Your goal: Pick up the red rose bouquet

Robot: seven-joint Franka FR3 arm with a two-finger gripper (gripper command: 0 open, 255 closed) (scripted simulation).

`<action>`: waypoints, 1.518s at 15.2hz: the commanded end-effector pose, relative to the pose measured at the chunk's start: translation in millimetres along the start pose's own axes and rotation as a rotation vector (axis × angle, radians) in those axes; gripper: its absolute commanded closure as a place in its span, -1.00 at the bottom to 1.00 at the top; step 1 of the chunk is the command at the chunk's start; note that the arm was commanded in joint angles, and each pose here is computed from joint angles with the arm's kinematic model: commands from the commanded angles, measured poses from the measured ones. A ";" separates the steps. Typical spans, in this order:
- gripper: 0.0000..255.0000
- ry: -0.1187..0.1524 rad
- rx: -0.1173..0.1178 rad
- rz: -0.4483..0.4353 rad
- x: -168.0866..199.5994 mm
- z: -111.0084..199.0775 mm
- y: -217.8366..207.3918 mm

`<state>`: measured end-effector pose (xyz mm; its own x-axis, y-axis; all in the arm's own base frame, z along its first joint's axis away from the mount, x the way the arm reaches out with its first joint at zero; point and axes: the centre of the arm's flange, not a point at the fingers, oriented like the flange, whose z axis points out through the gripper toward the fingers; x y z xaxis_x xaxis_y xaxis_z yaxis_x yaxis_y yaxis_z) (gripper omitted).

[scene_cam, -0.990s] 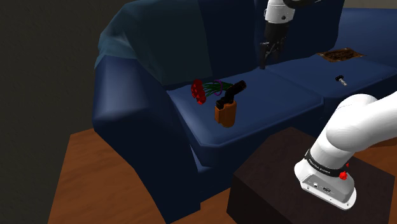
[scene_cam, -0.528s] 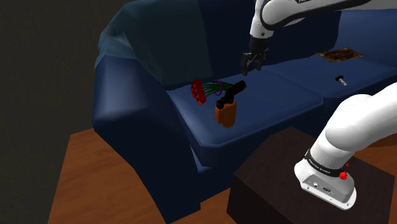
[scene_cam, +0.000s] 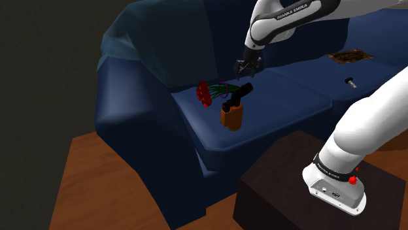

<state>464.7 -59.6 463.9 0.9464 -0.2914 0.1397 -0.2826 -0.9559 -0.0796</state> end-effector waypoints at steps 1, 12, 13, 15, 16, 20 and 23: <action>-1.00 0.023 0.014 0.034 18.6 15.7 0.3; -1.00 0.132 0.085 0.214 120.3 98.5 21.1; -1.00 0.142 0.092 0.229 129.4 105.2 23.5; -1.00 0.142 0.092 0.229 127.9 115.7 24.3; -1.00 0.142 0.092 0.229 127.2 120.9 24.8; -1.00 0.142 0.092 0.229 124.2 141.7 26.5; -1.00 0.142 0.092 0.229 123.8 144.7 26.7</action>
<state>596.8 -116.0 337.5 0.8263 -0.5079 0.2435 -0.4654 -0.8591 -0.2128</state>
